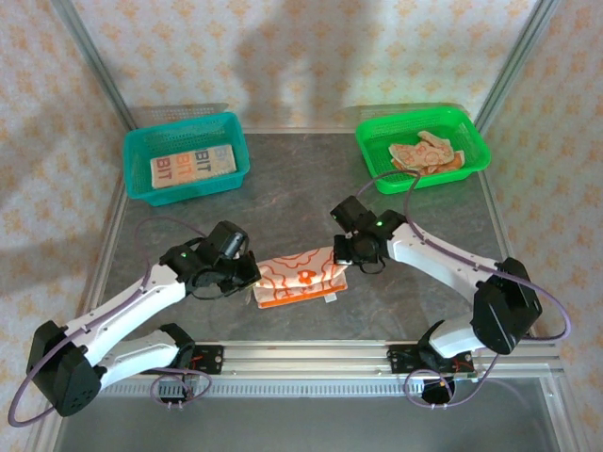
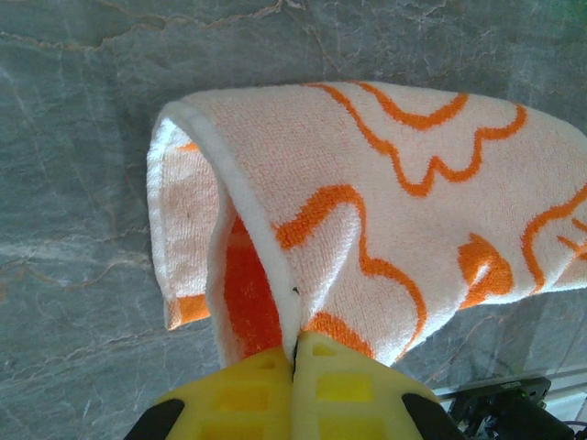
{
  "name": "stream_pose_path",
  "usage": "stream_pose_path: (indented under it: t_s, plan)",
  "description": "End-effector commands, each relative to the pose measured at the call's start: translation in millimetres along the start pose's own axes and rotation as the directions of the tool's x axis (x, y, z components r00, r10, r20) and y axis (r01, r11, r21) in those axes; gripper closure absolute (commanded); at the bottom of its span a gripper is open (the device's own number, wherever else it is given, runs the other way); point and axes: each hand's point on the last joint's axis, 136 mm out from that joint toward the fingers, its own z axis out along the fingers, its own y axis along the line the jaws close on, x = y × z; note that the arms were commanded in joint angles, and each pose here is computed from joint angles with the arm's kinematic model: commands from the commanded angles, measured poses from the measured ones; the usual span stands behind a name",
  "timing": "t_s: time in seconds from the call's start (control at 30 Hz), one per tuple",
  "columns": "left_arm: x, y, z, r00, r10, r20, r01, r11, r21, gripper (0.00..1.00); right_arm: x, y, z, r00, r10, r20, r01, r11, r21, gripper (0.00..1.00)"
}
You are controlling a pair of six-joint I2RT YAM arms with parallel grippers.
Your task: Fold and stack the towels
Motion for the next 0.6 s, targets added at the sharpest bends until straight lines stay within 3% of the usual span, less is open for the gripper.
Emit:
stream_pose_path:
  t_s: [0.0,0.37,0.57]
  plan:
    - [13,14,2,0.999,-0.028,-0.043,0.026,0.999,-0.039,1.0,5,-8,-4,1.0,-0.007,-0.011,0.007,1.0,0.027,1.0]
    - [28,51,55,0.991,-0.062,-0.118,0.048,0.992,-0.117,0.99,28,-20,49,0.995,0.019,-0.093,-0.014,0.999,0.048,1.0]
    - [29,57,69,0.99,-0.046,-0.137,0.025,0.988,-0.152,0.81,35,-26,66,0.993,0.015,-0.117,-0.007,0.998,0.068,1.0]
